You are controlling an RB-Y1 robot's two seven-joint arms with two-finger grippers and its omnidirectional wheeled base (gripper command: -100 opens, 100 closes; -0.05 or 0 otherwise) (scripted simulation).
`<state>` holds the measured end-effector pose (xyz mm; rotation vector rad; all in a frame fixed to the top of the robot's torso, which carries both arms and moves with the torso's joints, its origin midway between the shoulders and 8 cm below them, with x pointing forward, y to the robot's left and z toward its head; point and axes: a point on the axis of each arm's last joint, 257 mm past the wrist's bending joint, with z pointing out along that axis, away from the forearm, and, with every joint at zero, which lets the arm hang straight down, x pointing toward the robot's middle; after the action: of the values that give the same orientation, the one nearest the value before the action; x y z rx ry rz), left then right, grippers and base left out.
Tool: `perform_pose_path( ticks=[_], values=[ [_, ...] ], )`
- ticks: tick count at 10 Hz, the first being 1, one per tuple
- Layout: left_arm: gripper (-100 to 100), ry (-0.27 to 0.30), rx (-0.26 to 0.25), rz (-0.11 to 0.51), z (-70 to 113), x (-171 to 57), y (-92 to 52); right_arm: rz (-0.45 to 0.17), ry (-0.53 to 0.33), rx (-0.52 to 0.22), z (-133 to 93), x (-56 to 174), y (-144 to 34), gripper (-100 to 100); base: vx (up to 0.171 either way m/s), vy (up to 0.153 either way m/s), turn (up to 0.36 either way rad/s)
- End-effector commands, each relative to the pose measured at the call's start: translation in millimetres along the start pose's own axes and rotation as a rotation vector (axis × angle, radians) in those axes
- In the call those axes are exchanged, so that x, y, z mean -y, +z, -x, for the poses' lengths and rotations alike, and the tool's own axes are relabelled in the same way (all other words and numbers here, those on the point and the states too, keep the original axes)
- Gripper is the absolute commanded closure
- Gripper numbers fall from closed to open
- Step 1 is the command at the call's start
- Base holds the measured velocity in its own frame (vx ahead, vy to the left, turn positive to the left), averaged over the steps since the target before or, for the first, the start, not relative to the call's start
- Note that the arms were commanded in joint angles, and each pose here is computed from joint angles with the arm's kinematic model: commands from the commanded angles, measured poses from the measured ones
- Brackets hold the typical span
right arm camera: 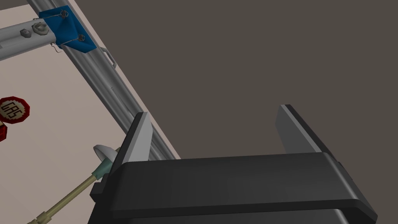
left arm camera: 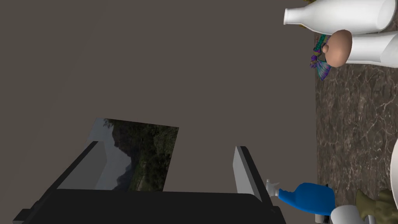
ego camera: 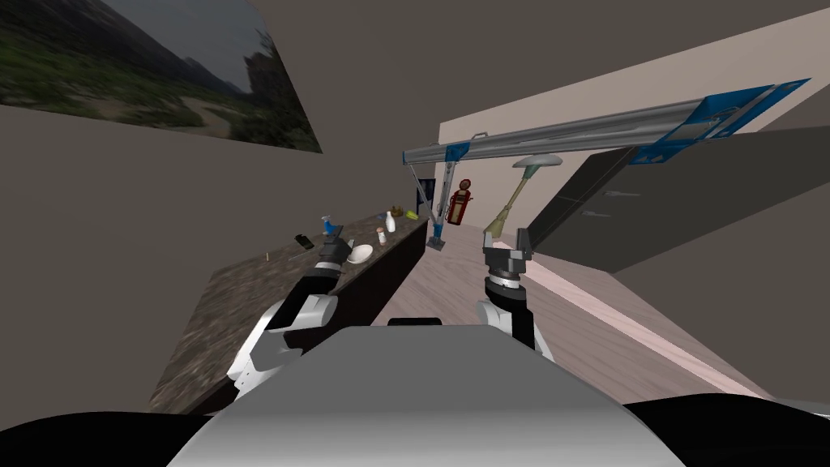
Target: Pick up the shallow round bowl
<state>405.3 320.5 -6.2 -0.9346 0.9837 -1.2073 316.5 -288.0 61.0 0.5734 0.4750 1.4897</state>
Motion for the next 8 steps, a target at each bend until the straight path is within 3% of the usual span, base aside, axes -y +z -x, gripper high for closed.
perform_pose_path(
  ticks=[1,8],
  values=[
    [-100,-0.013,0.006,0.041,3.1,-9,1.2,0.0,0.0,0.0,0,0,0.0,0,-0.008,-0.028,-0.008],
    [-100,-0.081,0.021,0.17,13.8,-29,4.8,0.0,0.0,0.0,0,0,0.0,0,0.0,-0.024,-0.007]
  ],
)
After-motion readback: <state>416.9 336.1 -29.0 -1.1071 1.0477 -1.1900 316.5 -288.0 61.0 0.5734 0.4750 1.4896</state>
